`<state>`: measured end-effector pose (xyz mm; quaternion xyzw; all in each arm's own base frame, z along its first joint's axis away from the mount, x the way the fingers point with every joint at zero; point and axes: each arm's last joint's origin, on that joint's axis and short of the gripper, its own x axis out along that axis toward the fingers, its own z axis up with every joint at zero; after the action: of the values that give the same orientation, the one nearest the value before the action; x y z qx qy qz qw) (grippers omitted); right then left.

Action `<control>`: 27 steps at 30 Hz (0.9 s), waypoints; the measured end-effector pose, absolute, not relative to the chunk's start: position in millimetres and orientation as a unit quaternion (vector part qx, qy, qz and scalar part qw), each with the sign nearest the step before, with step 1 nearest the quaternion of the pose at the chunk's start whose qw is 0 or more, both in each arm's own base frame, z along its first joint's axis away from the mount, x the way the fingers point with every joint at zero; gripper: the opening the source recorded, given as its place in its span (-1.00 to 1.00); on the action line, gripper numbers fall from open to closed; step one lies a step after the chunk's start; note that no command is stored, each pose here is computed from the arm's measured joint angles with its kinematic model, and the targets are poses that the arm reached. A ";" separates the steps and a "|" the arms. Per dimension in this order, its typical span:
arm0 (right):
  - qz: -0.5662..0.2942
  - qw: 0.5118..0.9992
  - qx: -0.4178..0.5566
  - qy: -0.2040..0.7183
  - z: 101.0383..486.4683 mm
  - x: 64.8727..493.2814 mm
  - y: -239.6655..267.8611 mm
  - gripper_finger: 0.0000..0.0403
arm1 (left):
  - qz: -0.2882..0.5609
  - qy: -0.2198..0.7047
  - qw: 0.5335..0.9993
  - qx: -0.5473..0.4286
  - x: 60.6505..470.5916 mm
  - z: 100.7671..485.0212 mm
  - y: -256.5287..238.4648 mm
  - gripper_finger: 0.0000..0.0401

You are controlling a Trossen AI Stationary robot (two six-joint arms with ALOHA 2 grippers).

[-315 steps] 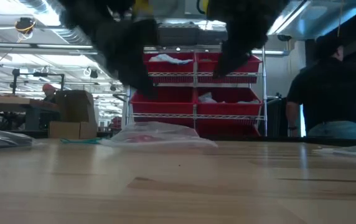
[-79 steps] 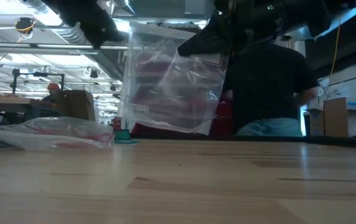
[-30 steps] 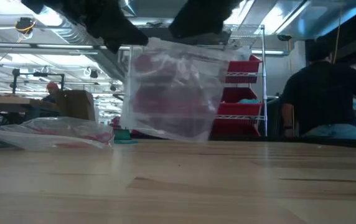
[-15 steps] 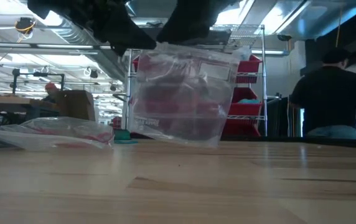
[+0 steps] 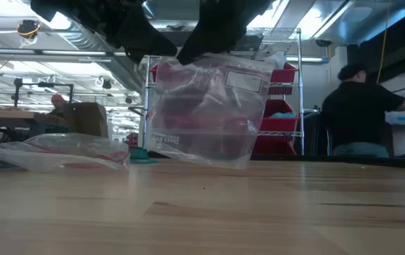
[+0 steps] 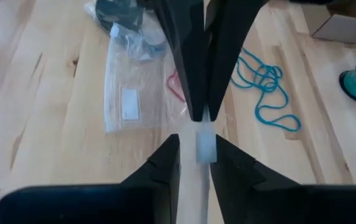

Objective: Sort rubber bands
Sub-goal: Open the transparent zip bag

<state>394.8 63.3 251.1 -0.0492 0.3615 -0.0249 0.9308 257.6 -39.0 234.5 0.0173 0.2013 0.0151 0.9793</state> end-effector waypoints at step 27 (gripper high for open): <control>-0.028 0.928 -0.052 0.368 262.8 394.2 63.0 -0.64 | 0.014 0.202 0.979 0.025 257.5 234.5 -38.9 -1.00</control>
<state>394.2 63.0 262.8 -0.0516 0.3675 -0.0283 0.9282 257.5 -38.9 234.5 0.0250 0.2022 0.0137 0.9789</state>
